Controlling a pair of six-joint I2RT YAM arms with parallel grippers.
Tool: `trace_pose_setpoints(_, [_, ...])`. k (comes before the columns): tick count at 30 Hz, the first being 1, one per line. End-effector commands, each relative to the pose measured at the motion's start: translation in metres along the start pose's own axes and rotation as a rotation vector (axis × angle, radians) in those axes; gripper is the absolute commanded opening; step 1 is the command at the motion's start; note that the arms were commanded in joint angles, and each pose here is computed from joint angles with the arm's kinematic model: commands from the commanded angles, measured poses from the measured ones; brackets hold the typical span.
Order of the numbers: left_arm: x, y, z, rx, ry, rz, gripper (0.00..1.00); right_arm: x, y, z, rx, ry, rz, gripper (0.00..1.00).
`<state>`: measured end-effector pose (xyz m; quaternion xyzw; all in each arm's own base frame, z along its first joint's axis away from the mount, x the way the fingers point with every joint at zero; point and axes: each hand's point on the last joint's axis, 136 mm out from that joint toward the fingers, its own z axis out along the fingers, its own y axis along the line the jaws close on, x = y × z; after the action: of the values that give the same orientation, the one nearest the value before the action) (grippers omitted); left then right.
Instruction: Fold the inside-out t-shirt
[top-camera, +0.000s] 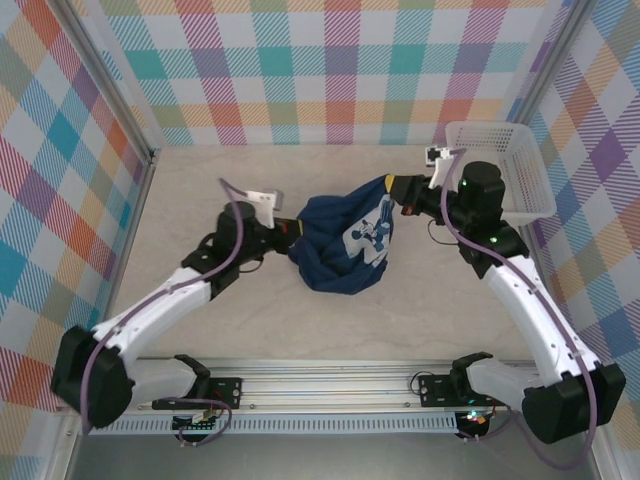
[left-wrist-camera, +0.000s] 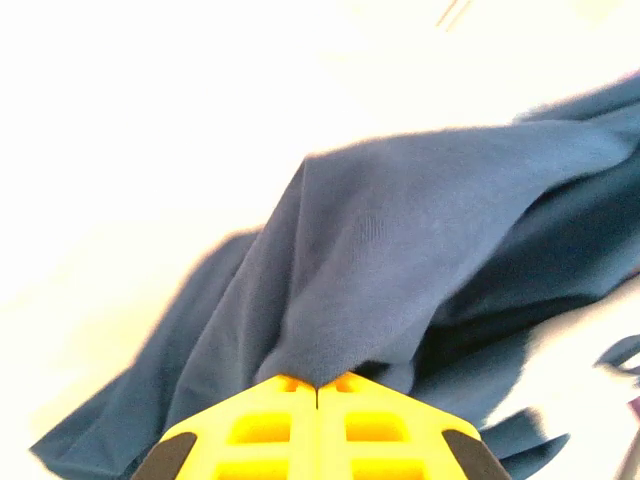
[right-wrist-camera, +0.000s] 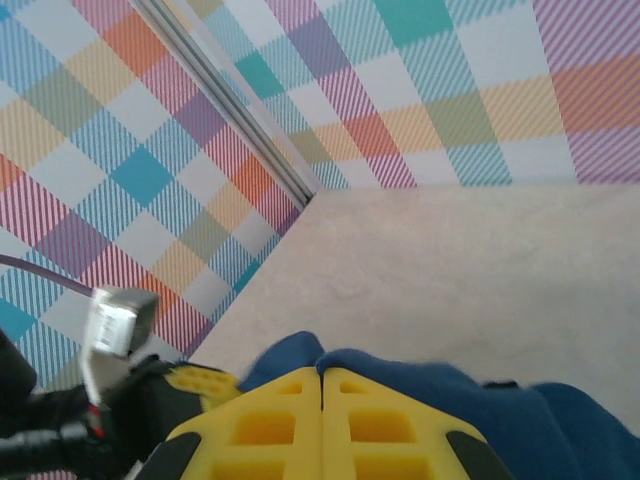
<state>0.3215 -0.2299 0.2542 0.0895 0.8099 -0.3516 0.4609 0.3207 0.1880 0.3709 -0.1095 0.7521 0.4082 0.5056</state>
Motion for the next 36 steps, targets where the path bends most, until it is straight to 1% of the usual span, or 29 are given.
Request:
trace_pose_setpoints(1, [-0.031,-0.023,-0.026,0.108,-0.11,-0.024,0.0,-0.013,0.004,-0.01,0.029,-0.026,-0.067,0.0])
trace_pose_setpoints(4, [-0.049,-0.037,-0.043,0.157,-0.154,-0.015,0.0,-0.008,0.006,-0.005,-0.001,0.004,-0.061,0.0])
trace_pose_setpoints(7, [-0.069,-0.05,-0.058,0.204,-0.216,-0.017,0.0,0.006,-0.001,0.005,-0.003,0.068,-0.042,0.0])
trace_pose_setpoints(9, [-0.081,-0.056,-0.068,0.238,-0.258,-0.03,0.0,0.021,-0.017,0.012,0.043,0.114,-0.019,0.0])
trace_pose_setpoints(13, [-0.108,-0.064,-0.087,0.303,-0.354,-0.081,0.0,0.062,-0.063,0.02,0.218,0.218,0.028,0.0])
trace_pose_setpoints(15, [-0.117,-0.061,-0.095,0.305,-0.391,-0.104,0.0,0.081,-0.085,0.018,0.305,0.266,0.034,0.0])
trace_pose_setpoints(17, [-0.121,-0.049,-0.098,0.266,-0.412,-0.122,0.0,0.096,-0.104,0.014,0.387,0.286,0.039,0.0])
trace_pose_setpoints(19, [-0.122,-0.033,-0.101,0.217,-0.43,-0.146,0.0,0.103,-0.114,0.009,0.438,0.29,0.037,0.0])
trace_pose_setpoints(21, [-0.124,-0.02,-0.105,0.18,-0.447,-0.165,0.0,0.106,-0.117,0.008,0.444,0.289,0.035,0.0])
trace_pose_setpoints(23, [-0.124,-0.012,-0.106,0.16,-0.445,-0.177,0.0,0.108,-0.11,0.013,0.397,0.288,0.033,0.0])
trace_pose_setpoints(25, [-0.12,-0.009,-0.101,0.149,-0.418,-0.17,0.0,0.109,-0.093,0.022,0.276,0.279,0.023,0.0])
trace_pose_setpoints(28, [-0.103,-0.002,-0.079,0.136,-0.307,-0.168,0.0,0.105,-0.062,0.035,0.087,0.26,0.016,0.0])
trace_pose_setpoints(29, [-0.097,0.001,-0.072,0.128,-0.279,-0.171,0.0,0.104,-0.056,0.038,0.051,0.257,0.02,0.0])
trace_pose_setpoints(30, [-0.09,0.005,-0.065,0.119,-0.257,-0.178,0.0,0.102,-0.052,0.04,0.028,0.256,0.025,0.0])
trace_pose_setpoints(32, [-0.075,0.012,-0.053,0.101,-0.203,-0.183,0.0,0.102,-0.053,0.045,0.035,0.267,0.047,0.0])
trace_pose_setpoints(34, [-0.044,0.013,-0.032,0.058,-0.093,-0.128,0.0,0.103,-0.052,0.049,0.019,0.28,0.07,0.0])
trace_pose_setpoints(36, [-0.006,0.011,-0.01,0.014,0.037,-0.05,0.19,0.103,-0.051,0.05,0.014,0.281,0.084,0.0])
